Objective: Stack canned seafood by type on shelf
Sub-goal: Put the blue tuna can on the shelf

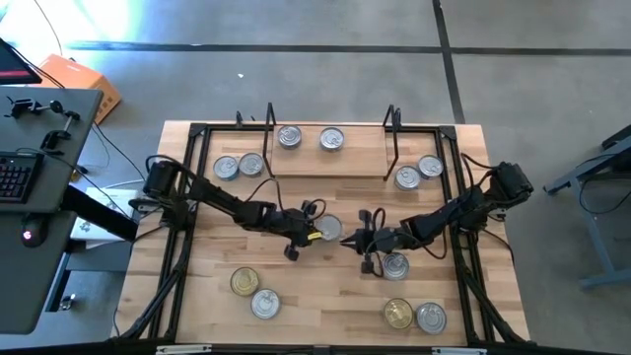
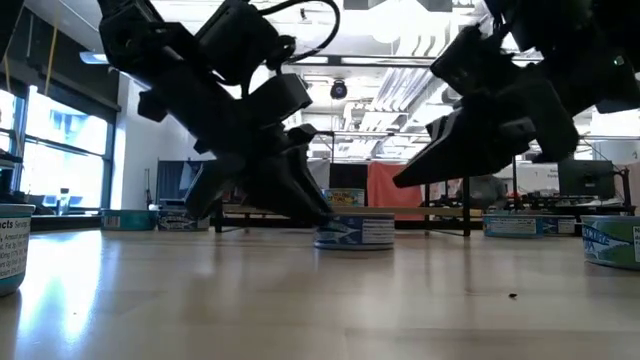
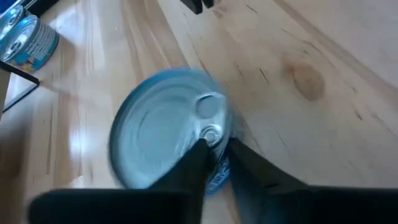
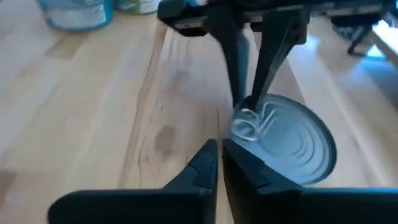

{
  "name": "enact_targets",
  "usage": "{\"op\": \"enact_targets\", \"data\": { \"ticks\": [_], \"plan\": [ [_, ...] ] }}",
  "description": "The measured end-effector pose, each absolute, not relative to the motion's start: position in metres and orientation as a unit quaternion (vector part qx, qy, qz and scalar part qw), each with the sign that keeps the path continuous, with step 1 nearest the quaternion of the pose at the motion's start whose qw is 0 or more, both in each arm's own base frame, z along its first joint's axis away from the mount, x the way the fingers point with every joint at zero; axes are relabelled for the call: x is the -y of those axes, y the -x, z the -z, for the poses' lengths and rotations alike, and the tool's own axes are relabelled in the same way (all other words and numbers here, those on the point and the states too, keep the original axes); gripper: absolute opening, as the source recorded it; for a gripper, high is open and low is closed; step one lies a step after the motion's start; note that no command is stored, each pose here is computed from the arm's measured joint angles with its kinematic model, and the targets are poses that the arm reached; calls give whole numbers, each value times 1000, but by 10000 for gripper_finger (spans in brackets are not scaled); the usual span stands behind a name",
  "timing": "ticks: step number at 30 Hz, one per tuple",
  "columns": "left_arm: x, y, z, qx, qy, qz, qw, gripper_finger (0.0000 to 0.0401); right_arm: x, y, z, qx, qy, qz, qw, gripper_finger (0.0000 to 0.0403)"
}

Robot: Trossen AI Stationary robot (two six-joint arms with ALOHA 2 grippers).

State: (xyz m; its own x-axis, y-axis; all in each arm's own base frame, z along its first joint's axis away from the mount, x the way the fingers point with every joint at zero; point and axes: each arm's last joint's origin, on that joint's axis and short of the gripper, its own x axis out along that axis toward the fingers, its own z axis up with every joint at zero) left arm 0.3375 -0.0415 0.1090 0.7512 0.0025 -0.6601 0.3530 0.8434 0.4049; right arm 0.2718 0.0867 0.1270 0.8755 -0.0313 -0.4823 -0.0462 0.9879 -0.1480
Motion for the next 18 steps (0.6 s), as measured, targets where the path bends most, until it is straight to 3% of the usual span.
{"op": "enact_targets", "data": {
  "ticks": [2,12,18],
  "plan": [
    [42,-337,-112,-331,-243,91,907,9,-87,-273,-129,-247,104,-11,963,43],
    [40,-342,-133,-285,-166,62,942,3,-89,-288,-142,-250,252,-48,934,222],
    [40,-349,-141,-269,-131,62,952,1,-86,-292,-133,-263,343,-26,901,249]
  ]
}}
